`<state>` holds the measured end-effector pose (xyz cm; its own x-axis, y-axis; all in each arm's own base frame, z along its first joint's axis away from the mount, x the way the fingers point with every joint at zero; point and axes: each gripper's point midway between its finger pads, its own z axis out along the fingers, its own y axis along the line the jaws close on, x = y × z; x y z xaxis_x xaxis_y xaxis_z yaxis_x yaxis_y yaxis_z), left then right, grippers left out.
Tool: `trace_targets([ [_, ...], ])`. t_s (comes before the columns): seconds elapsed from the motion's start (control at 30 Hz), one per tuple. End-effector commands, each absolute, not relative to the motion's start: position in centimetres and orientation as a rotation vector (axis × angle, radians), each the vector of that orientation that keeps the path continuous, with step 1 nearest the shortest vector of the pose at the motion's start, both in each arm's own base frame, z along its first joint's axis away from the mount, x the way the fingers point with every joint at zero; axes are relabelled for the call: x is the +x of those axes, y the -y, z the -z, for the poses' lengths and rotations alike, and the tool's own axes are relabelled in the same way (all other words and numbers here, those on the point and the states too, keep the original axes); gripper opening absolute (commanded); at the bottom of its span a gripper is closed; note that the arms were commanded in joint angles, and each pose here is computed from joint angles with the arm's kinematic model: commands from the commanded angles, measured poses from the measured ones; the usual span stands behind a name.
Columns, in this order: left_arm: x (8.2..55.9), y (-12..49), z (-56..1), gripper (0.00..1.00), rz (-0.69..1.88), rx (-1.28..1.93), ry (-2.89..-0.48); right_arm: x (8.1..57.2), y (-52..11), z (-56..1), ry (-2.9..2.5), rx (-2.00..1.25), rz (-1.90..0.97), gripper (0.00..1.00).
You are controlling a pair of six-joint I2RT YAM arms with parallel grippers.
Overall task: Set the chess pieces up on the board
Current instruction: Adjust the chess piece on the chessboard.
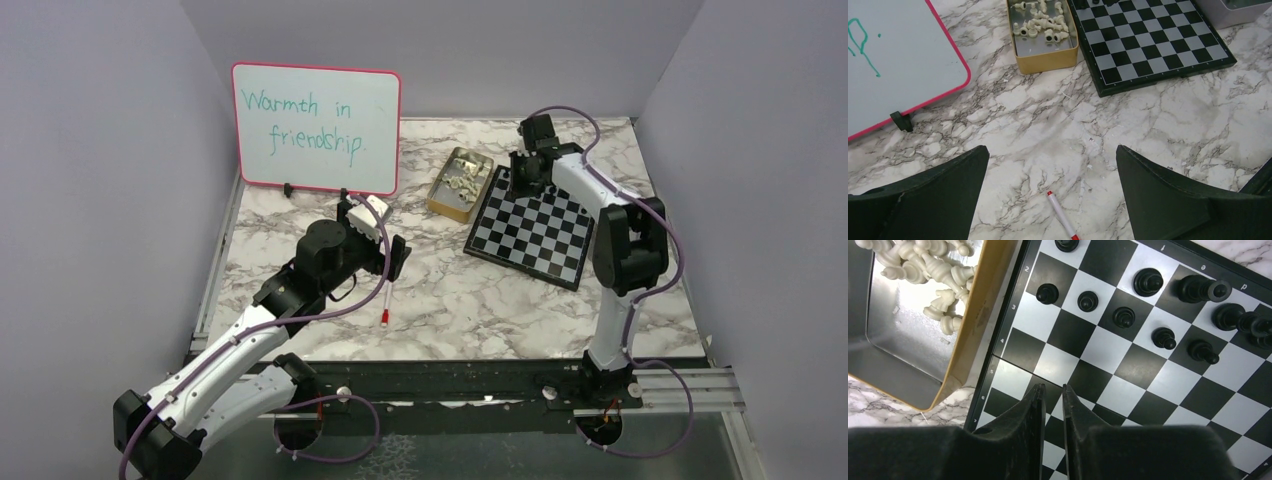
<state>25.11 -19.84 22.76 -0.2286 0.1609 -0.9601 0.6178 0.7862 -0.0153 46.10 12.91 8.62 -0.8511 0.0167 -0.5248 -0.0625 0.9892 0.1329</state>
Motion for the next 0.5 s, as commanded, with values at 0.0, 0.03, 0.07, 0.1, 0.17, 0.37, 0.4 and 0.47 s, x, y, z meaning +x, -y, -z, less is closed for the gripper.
trace_targets([
  [0.0,24.7,20.5,-23.3,0.99,0.515,0.624,-1.75,47.7,-14.6,-9.0,-2.504,-0.009,-0.2,0.23],
  [0.03,24.6,20.5,-23.4,0.99,0.519,0.625,-1.747,47.9,-14.5,-8.7,-2.499,-0.005,-0.168,0.23],
  [0.07,24.6,20.5,-23.4,0.99,0.517,0.624,-1.748,48.1,-14.6,-8.5,-2.495,-0.004,-0.157,0.23],
  [0.1,24.7,20.4,-23.3,0.99,0.51,0.622,-1.75,48.2,-14.7,-8.4,-2.49,-0.002,-0.156,0.23],
  [0.17,24.6,20.2,-23.3,0.99,0.504,0.62,-1.748,48.6,-15.0,-8.1,-2.479,0.001,-0.165,0.23],
  [0.37,24.8,20.3,-23.2,0.99,0.502,0.621,-1.754,49.5,-15.1,-7.0,-2.484,0.012,-0.148,0.22],
  [0.4,24.7,20.3,-23.2,0.99,0.503,0.621,-1.753,49.7,-15.1,-6.8,-2.482,0.015,-0.145,0.22],
  [0.47,24.7,20.2,-23.2,0.99,0.5,0.621,-1.751,50.0,-15.2,-6.5,-2.483,0.018,-0.143,0.22],
])
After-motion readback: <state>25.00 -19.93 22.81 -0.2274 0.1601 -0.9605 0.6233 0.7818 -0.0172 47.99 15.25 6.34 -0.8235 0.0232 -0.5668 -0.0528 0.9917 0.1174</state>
